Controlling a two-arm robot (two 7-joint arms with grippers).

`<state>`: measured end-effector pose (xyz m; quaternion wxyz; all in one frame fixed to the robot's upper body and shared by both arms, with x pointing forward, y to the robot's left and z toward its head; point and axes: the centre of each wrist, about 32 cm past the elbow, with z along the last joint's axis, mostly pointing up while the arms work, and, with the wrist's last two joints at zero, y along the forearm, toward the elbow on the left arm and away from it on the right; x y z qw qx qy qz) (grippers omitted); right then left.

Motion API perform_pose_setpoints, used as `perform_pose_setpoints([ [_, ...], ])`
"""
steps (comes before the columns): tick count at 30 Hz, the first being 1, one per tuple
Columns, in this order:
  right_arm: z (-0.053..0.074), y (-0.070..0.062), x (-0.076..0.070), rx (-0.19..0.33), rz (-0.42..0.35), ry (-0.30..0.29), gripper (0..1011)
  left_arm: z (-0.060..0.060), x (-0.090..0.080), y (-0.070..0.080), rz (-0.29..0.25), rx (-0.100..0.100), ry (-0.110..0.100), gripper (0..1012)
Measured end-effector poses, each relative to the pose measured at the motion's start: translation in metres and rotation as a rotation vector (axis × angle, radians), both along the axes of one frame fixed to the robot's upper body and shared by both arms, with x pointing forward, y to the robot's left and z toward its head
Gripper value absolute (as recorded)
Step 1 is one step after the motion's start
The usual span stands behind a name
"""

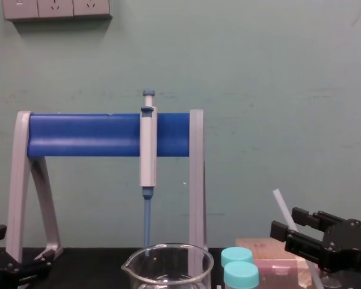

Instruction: Pick up the stirring rod with one hand, then place it down.

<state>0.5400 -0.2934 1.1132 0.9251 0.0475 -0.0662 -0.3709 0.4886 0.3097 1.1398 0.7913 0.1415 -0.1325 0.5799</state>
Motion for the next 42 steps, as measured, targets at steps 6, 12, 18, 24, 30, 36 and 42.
perform_pose_setpoints([
  [6, 0.0, 0.0, 0.0, 0.0, 0.0, 0.0, 795, 0.0, 0.0, 0.0, 0.0, 0.0, 0.0, 1000],
  [12, 0.0, 0.0, 0.0, 0.0, 0.0, 0.0, 964, 0.0, 0.0, 0.0, 0.0, 0.0, 0.0, 1000],
  [18, 0.0, 0.0, 0.0, 0.0, 0.0, 0.0, 1003, 0.0, 0.0, 0.0, 0.0, 0.0, 0.0, 1000],
  [24, 0.0, 0.0, 0.0, 0.0, 0.0, 0.0, 1003, 0.0, 0.0, 0.0, 0.0, 0.0, 0.0, 1000],
  [30, 0.0001, 0.0, 0.0, 0.0, 0.0, 0.0, 1002, 0.0, 0.0, 0.0, 0.0, 0.0, 0.0, 1000],
  [36, 0.0022, 0.0011, 0.0005, 0.002, 0.005, -0.011, 1003, 0.0, 0.0, 0.0, 0.0, 0.0, 0.0, 1000],
  [42, 0.0088, 0.0036, 0.0016, 0.024, 0.018, -0.039, 1003, 0.0, 0.0, 0.0, 0.0, 0.0, 0.0, 1000],
])
